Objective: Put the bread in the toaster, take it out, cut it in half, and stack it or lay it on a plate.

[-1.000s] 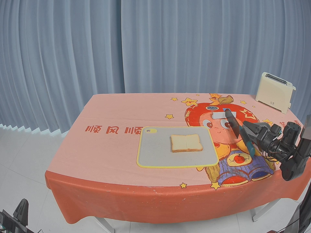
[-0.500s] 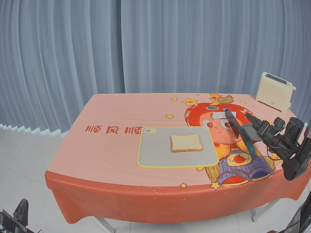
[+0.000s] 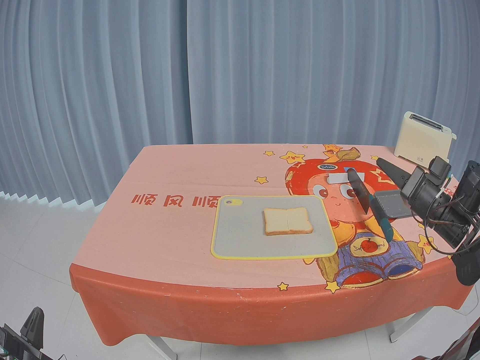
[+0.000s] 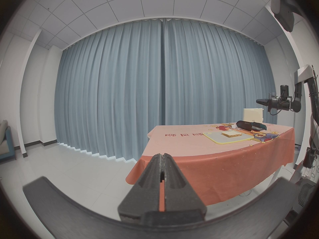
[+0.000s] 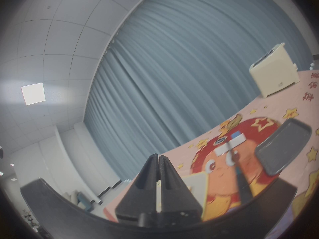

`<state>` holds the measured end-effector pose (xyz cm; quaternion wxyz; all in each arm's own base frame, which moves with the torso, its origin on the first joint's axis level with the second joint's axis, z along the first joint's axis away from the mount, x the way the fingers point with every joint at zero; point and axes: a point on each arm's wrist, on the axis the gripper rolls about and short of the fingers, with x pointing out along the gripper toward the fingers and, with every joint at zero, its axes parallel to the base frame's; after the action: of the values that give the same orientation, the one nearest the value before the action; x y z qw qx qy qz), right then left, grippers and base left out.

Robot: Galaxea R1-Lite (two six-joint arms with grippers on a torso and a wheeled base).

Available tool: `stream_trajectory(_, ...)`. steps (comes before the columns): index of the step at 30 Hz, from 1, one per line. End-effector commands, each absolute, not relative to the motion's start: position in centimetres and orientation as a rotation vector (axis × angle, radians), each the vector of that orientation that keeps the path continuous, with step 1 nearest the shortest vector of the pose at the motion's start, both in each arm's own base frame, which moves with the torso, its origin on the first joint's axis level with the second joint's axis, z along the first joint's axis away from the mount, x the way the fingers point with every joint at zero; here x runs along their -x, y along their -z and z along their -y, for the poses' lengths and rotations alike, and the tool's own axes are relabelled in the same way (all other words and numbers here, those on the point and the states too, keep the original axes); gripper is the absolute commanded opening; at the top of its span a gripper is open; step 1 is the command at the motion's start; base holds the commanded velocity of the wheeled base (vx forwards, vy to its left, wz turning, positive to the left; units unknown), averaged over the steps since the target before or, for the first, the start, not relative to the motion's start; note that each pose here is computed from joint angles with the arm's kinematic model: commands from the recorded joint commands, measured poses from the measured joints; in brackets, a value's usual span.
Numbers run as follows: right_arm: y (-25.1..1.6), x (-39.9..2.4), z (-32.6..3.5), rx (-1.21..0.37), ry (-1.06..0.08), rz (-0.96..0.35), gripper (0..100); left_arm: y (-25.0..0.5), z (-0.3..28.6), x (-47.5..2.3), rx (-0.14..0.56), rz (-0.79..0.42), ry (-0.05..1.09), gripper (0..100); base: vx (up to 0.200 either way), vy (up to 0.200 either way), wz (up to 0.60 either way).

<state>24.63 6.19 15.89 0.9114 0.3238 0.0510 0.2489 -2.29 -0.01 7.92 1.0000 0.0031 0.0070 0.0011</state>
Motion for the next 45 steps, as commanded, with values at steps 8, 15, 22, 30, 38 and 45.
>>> stream_trajectory(8,-20.8,-21.5,-13.1,-0.564,-0.77,-0.233,0,-7.5,0.0,2.2,-0.006,-0.028,-0.001,0,0.0,0.0,0.0)
stream_trajectory(15,-21.1,-23.7,-15.4,-0.456,-0.735,-0.395,0,-7.6,0.0,2.2,-0.006,-0.026,-0.003,0,0.0,0.0,0.0)
stream_trajectory(22,-19.2,-26.6,-18.0,-0.289,-0.638,-0.57,0,-7.6,0.0,2.2,-0.006,-0.026,-0.003,0,0.0,0.0,0.0)
stream_trajectory(30,-16.8,-30.5,-21.3,-0.238,-0.534,-0.67,0,-7.6,0.0,2.2,-0.006,-0.025,-0.003,0,0.0,0.0,0.0)
stream_trajectory(38,-13.4,-33.0,-23.3,-0.217,-0.382,-0.844,0,-7.6,0.0,2.2,-0.006,-0.026,-0.001,0,0.0,0.0,0.0)
stream_trajectory(45,-12.5,-33.8,-23.6,-0.2,-0.318,-0.843,0,-7.6,0.0,2.2,-0.006,-0.026,-0.003,0,0.0,0.0,0.0)
